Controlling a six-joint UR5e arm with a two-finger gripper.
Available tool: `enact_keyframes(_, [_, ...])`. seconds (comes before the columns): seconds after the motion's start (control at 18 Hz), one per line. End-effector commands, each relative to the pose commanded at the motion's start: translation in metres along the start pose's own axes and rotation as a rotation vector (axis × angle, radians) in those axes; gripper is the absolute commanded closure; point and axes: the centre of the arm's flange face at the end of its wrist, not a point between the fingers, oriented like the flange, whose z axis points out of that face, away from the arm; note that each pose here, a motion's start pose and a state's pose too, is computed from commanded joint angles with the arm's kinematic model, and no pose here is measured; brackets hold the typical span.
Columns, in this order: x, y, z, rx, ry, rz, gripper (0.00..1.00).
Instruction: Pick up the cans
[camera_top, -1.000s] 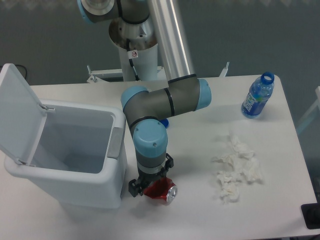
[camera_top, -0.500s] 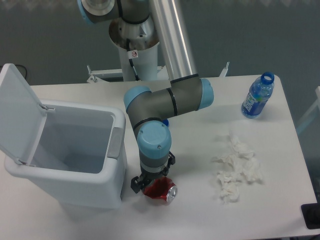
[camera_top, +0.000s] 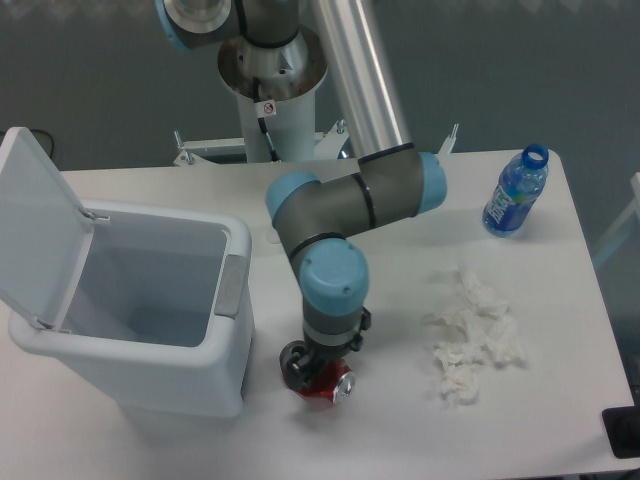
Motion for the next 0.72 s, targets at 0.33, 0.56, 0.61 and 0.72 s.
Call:
enact_keyframes(0.33, [0.006, -0.011, 0.001, 0.034, 0.038, -0.003, 0.00])
enact_keyframes(0.56, [0.008, -0.012, 0.011, 0.028, 0.036, 0.001, 0.00])
enact_keyframes(0.61, [0.009, -0.012, 0.016, 0.024, 0.035, 0.003, 0.00])
enact_keyframes(0.72, [0.010, -0.011, 0.022, 0.018, 0.032, 0.006, 0.00])
